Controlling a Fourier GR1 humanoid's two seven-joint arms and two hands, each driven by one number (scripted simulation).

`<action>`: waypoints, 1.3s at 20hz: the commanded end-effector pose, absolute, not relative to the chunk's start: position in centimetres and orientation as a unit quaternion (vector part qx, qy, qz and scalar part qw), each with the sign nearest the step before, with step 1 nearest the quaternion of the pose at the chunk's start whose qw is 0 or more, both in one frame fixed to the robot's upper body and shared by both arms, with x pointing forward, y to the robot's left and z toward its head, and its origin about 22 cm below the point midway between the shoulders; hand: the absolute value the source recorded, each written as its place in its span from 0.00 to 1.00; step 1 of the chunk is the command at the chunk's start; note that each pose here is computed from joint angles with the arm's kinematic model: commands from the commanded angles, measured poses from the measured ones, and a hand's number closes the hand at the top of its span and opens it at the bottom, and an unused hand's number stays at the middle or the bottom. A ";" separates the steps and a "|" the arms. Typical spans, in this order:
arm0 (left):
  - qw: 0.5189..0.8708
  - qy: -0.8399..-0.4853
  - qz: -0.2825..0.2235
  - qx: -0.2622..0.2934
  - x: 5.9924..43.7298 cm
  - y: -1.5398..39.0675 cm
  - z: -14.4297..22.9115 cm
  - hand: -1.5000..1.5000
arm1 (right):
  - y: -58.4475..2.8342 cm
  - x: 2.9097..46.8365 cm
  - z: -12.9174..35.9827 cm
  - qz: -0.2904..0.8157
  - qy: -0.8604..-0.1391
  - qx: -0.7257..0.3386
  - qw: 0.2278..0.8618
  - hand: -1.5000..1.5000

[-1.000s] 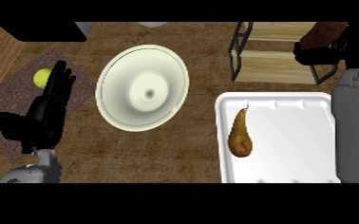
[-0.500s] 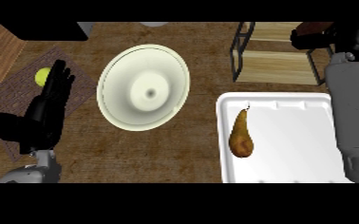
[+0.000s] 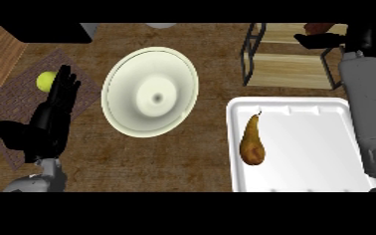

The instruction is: Pick the sweet potato from the tray and place it in the tiered shelf

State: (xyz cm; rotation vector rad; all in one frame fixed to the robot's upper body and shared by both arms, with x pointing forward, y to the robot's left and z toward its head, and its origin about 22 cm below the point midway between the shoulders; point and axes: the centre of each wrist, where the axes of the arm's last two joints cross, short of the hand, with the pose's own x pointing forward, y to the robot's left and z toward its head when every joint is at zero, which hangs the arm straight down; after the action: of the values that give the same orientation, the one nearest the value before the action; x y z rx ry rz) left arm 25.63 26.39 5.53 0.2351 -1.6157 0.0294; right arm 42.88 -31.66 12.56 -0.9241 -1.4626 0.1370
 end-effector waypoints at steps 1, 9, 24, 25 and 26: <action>0.681 -0.723 0.014 0.111 25.9 27.7 6.3 0.50 | -32.2 43.4 13.0 0.052 -0.658 -0.389 0.643 0.00; 0.691 -0.715 0.013 0.106 25.8 26.8 4.5 0.50 | -35.0 43.0 17.1 -0.034 -0.721 -0.340 0.603 0.00; 0.692 -0.711 0.023 0.123 24.9 27.4 6.3 0.50 | -49.3 31.2 20.7 -0.141 -0.652 -0.398 0.629 0.00; 0.687 -0.715 0.033 0.122 25.6 26.7 6.0 0.50 | -50.7 29.5 20.8 -0.133 -0.664 -0.386 0.626 0.00; 0.687 -0.716 0.031 0.117 24.8 27.9 5.7 0.50 | -50.0 28.5 19.2 -0.123 -0.660 -0.383 0.635 0.00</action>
State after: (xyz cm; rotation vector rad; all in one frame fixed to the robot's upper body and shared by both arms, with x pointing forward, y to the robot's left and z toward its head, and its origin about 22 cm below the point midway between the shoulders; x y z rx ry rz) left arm 25.22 27.28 5.89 0.2616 -1.5971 0.0603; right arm 32.69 -47.28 19.41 -0.8896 -1.5126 -0.3080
